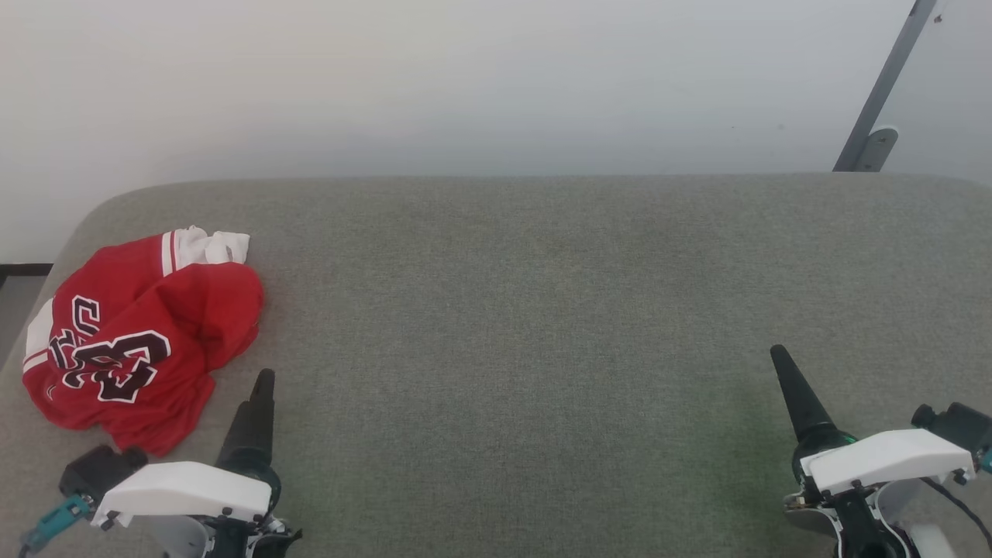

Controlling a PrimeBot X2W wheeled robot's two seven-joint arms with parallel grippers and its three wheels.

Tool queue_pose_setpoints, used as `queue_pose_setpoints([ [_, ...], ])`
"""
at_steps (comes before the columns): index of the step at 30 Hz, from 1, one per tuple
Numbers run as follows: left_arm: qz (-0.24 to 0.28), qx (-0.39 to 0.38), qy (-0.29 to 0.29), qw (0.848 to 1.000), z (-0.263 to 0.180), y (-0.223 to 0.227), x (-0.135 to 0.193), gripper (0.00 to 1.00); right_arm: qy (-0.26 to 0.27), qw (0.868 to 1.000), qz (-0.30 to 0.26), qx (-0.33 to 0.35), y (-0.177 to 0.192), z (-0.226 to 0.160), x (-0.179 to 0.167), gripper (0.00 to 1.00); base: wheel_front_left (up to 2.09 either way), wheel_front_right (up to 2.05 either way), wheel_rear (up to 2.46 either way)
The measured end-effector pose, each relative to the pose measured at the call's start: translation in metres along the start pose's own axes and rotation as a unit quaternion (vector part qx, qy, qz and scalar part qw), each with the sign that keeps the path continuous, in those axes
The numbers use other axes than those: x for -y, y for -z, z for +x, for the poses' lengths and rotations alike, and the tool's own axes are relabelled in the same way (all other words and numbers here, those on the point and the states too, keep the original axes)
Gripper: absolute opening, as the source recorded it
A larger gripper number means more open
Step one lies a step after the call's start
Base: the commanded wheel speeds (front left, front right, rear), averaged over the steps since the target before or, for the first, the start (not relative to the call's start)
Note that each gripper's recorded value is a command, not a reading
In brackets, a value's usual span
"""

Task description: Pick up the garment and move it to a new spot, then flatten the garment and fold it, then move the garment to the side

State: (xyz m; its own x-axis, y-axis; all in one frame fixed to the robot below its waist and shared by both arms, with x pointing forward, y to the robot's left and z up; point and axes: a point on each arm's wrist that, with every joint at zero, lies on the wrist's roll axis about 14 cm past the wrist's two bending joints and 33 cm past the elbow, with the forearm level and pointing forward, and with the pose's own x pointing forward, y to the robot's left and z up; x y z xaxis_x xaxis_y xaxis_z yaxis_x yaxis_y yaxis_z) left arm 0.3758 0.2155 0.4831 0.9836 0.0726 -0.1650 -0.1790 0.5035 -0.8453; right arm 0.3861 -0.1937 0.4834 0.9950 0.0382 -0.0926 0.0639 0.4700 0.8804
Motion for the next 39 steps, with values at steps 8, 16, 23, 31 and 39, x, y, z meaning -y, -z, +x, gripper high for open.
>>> queue_pose_setpoints([
  [8,0.076,0.014,0.001,0.997,0.000,-0.009,0.000,1.00,-0.007,0.998,-0.064,0.001,-0.007,0.002,-0.004,1.00,0.00,0.00,0.00],
  [16,0.134,0.029,0.001,0.991,-0.004,-0.016,-0.004,1.00,-0.007,0.994,-0.113,0.007,-0.015,0.002,-0.005,1.00,0.00,0.00,0.00],
  [23,0.174,0.044,0.008,0.984,-0.005,-0.023,-0.002,1.00,-0.012,0.988,-0.154,0.013,-0.021,0.002,-0.008,1.00,0.00,0.00,0.00],
  [31,0.219,0.057,0.016,0.974,-0.007,-0.029,0.001,1.00,-0.014,0.980,-0.197,0.015,-0.024,0.002,-0.010,1.00,0.00,0.00,0.00],
  [39,0.254,0.070,0.025,0.964,-0.007,-0.033,0.006,1.00,-0.019,0.972,-0.231,0.019,-0.028,0.002,-0.014,1.00,0.00,0.00,0.00],
])
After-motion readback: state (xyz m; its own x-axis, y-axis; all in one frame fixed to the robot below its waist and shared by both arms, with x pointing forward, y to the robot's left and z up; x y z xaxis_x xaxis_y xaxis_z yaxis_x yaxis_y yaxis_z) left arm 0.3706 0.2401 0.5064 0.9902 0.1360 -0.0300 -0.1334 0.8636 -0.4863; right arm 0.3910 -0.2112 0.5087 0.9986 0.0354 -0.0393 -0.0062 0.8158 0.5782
